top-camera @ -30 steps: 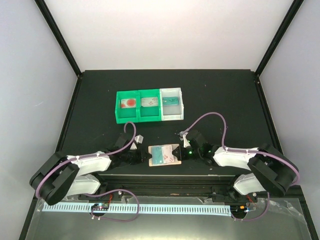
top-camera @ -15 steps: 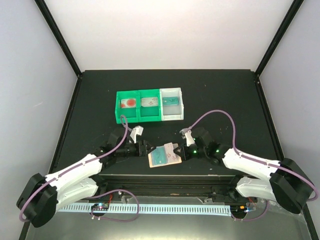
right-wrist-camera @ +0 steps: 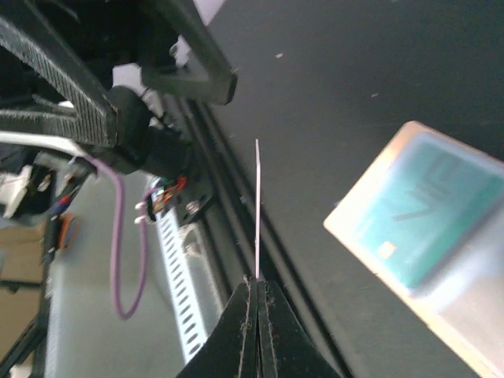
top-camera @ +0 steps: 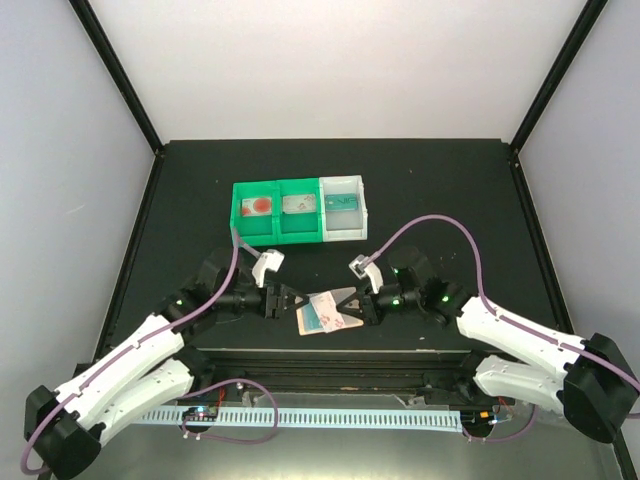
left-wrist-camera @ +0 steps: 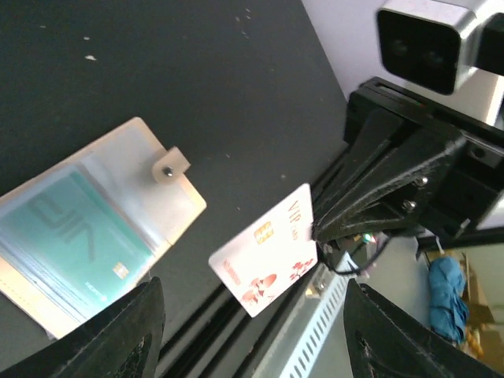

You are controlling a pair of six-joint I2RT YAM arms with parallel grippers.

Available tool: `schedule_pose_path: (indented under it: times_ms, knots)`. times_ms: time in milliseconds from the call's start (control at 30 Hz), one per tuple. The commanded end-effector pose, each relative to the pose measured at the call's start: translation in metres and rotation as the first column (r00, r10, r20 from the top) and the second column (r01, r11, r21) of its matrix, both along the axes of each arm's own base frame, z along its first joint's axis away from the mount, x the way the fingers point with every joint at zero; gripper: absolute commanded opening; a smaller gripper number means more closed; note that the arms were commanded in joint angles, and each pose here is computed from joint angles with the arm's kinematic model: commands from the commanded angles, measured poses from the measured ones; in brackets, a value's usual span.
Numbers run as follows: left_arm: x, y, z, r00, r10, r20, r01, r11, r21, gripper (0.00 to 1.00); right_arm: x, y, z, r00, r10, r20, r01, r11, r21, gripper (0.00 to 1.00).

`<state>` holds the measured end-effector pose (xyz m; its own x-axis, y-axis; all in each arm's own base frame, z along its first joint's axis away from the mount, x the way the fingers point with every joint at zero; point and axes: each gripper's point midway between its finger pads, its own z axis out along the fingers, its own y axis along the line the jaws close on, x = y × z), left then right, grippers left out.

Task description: Take the credit cards out of the card holder

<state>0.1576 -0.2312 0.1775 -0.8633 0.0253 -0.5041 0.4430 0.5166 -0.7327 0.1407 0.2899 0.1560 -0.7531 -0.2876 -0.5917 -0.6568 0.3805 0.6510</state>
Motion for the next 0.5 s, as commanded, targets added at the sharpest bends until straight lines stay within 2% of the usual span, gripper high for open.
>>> schedule_pose_path:
  times_ms: [0, 300, 467]
  knots:
    - [-0.026, 0.003, 0.018, 0.993, -0.12, -0.009, 0.12, 0.993, 0.002, 0.64, -0.029, 0.007, 0.022, 0.983, 0.185, -0.016, -0.182, 0.977, 0.115, 0.01]
    - [-0.062, -0.009, 0.027, 0.937, -0.347, -0.038, 0.34, 0.932, -0.125, 0.6, -0.051, 0.01, 0.044, 0.949, 0.314, -0.027, -0.3, 0.927, 0.226, 0.01]
    - [-0.067, -0.011, 0.031, 0.927, -0.376, -0.011, 0.368, 0.912, -0.179, 0.48, -0.052, 0.013, 0.043, 0.944, 0.328, -0.033, -0.311, 0.918, 0.246, 0.01]
